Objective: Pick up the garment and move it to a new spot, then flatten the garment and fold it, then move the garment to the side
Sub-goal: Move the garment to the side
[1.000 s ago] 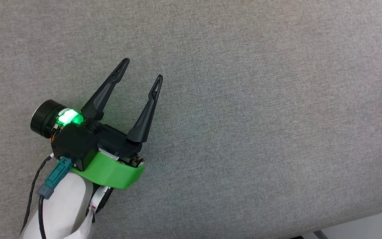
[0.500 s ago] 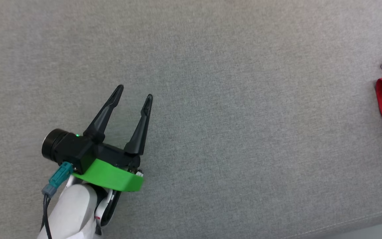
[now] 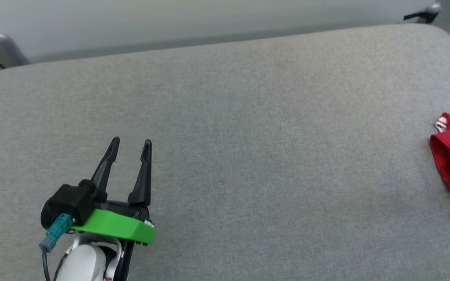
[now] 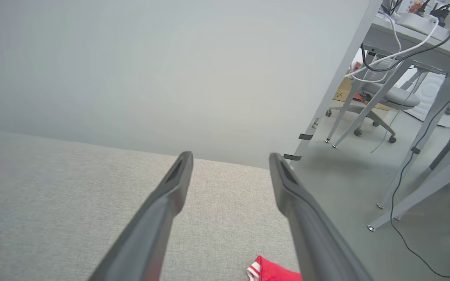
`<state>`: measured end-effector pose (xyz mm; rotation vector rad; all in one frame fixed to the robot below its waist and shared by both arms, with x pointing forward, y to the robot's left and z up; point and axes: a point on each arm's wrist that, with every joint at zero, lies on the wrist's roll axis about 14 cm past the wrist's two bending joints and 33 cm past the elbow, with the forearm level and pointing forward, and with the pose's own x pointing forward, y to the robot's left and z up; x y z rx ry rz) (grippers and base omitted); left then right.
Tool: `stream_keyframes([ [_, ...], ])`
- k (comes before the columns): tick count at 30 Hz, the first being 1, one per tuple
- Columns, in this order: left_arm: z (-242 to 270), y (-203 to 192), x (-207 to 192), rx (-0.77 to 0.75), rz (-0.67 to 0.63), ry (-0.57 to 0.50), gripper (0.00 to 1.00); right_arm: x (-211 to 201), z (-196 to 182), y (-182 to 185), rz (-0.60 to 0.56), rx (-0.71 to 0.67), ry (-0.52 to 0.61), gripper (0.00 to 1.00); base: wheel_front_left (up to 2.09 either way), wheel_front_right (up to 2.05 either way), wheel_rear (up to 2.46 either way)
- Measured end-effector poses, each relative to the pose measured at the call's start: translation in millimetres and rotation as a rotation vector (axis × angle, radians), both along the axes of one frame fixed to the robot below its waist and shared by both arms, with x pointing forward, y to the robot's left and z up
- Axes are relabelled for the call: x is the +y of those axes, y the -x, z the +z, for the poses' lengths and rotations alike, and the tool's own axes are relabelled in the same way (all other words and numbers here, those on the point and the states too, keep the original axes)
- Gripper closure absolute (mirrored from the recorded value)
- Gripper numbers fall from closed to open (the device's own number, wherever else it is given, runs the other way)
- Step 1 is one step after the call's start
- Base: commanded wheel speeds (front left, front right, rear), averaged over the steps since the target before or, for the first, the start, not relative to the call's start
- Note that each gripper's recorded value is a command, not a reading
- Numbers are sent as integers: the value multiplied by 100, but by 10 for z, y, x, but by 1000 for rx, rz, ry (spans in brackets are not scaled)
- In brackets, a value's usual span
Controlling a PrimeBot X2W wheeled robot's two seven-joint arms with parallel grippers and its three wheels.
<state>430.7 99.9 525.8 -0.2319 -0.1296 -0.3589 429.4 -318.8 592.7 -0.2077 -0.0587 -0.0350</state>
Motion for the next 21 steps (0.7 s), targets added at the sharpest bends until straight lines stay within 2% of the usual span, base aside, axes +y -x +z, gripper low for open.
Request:
stream_keyframes([
  [4,95,141,146,-12,55,22,0,382,-29,154,76,-42,-83,0,0,0,0],
  [12,81,381,370,4,134,31,0,823,-233,372,147,-71,-197,0,0,0,0],
  [21,1,508,561,28,204,32,0,1115,-422,518,165,-99,-315,0,0,0,0],
])
